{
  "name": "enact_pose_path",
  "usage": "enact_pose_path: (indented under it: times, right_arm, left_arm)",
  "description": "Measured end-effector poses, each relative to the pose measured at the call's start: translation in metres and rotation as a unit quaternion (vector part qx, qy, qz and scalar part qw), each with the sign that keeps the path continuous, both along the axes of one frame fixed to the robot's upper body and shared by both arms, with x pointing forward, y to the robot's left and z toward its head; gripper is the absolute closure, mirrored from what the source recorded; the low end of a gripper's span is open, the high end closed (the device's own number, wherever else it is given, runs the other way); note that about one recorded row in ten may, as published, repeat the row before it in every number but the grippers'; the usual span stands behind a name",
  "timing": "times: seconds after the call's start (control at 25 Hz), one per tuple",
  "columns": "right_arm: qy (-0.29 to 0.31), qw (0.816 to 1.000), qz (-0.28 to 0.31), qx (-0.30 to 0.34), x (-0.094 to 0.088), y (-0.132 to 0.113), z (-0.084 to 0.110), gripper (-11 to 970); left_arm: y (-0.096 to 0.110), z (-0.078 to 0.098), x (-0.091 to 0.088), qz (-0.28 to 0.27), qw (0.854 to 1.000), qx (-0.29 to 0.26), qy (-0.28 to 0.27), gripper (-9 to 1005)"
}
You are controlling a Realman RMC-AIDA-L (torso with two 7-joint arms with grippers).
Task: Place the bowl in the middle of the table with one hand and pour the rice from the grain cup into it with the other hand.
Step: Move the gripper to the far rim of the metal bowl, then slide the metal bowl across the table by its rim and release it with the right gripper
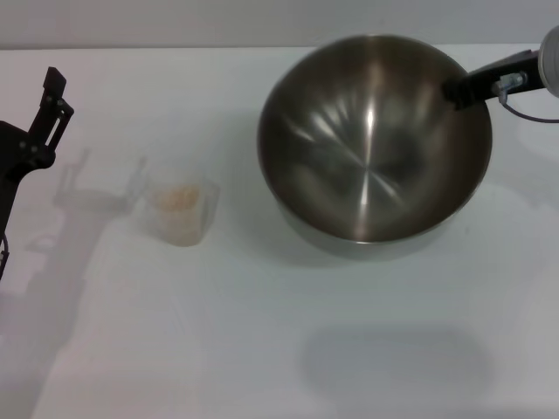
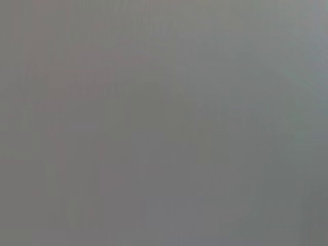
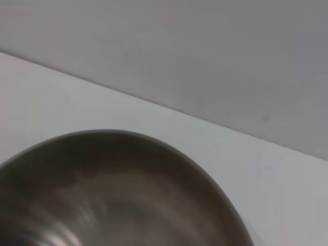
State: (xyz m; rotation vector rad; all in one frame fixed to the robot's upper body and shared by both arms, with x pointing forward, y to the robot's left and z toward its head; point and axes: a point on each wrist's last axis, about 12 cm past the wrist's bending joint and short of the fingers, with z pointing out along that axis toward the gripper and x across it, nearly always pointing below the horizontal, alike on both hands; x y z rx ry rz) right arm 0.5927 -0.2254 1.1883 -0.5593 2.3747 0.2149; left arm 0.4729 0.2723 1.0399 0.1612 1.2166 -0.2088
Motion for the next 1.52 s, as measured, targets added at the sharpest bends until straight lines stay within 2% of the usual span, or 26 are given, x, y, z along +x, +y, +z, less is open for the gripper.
enact_pose_path:
  times: [0.24, 0.52, 0.84, 1.04, 1.36, 1.52]
  right_arm:
    - [0.003, 0.999, 0.036, 0.037, -0.008, 0.008, 0.001, 959]
    - [0.043, 0.996, 0.061, 0.052, -0.015, 0.014, -0.019, 958]
    - [0.070, 0.993, 0.071, 0.061, -0.017, 0.016, -0.033, 959]
    - [0.080, 0.992, 0.072, 0.061, -0.018, 0.016, -0.037, 958]
    - [0.093, 0.990, 0.091, 0.052, -0.021, 0.026, -0.044, 959]
    - [0.096, 0.990, 0.091, 0.050, -0.021, 0.026, -0.044, 959]
  left_arm:
    - [-0.001, 0.001, 0.000, -0.001, 1.000, -0.001, -0.002, 163]
    - [-0.001, 0.001, 0.000, -0.002, 1.000, -0.002, -0.005, 167]
    - [-0.002, 0.001, 0.000, -0.004, 1.000, -0.002, -0.005, 171]
    - [-0.001, 0.001, 0.000, -0.003, 1.000, -0.001, -0.005, 272]
    - [-0.003, 0.001, -0.001, -0.006, 1.000, -0.002, -0.007, 335]
    - [-0.004, 0.002, -0.003, -0.010, 1.000, -0.003, -0.012, 335]
